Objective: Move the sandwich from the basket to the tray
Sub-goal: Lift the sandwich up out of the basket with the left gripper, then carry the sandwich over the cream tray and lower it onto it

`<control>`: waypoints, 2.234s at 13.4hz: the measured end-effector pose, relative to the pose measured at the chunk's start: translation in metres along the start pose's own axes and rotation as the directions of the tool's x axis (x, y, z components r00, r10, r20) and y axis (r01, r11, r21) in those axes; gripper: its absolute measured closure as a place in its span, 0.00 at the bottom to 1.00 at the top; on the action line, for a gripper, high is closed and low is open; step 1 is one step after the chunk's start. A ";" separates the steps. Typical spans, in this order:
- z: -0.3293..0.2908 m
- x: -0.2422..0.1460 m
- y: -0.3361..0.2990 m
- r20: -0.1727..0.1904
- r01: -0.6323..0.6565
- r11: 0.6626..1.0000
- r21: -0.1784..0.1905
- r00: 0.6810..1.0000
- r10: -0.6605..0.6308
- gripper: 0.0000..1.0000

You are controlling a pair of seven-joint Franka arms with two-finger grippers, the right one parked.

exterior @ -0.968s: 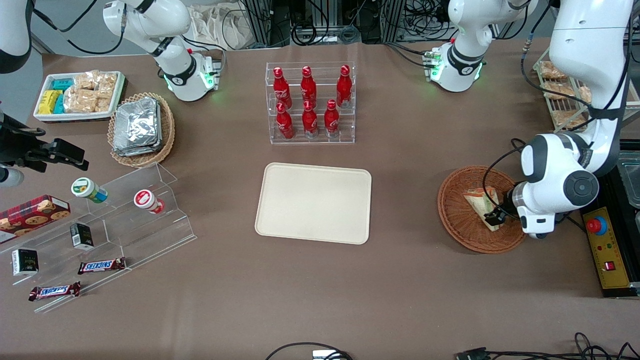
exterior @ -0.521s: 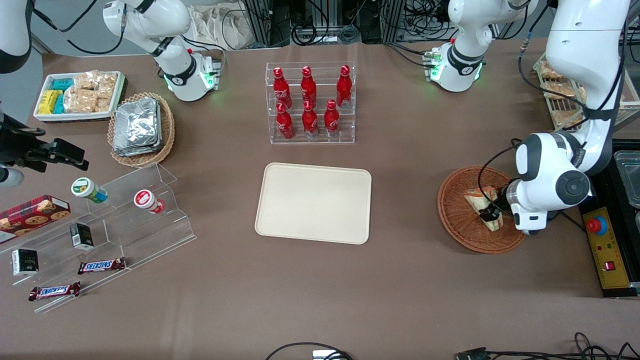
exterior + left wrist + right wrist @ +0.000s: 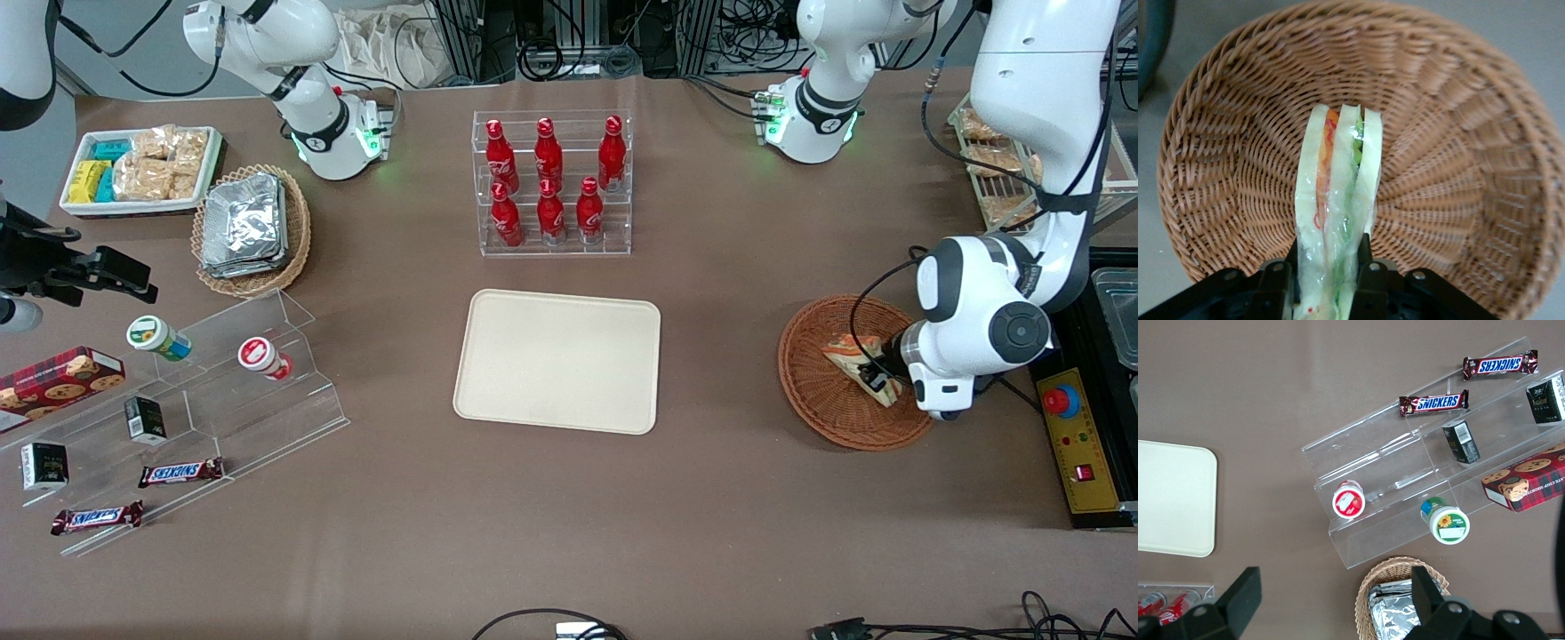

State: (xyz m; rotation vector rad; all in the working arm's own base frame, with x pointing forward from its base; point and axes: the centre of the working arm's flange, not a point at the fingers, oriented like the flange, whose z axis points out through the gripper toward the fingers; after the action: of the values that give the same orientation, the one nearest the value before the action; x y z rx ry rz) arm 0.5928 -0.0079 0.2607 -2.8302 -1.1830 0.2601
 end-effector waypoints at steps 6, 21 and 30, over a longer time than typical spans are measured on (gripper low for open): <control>-0.147 0.000 0.018 0.014 -0.234 0.972 0.012 0.972 0.234 0.85; 0.000 -0.269 0.270 0.019 -0.739 0.658 -0.146 0.663 0.748 0.85; 0.012 -0.267 0.264 0.088 -0.742 0.662 -0.106 0.656 0.750 0.40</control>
State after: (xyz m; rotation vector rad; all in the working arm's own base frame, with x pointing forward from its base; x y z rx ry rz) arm 0.5913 -0.3833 0.2515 -3.2263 0.0751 0.4410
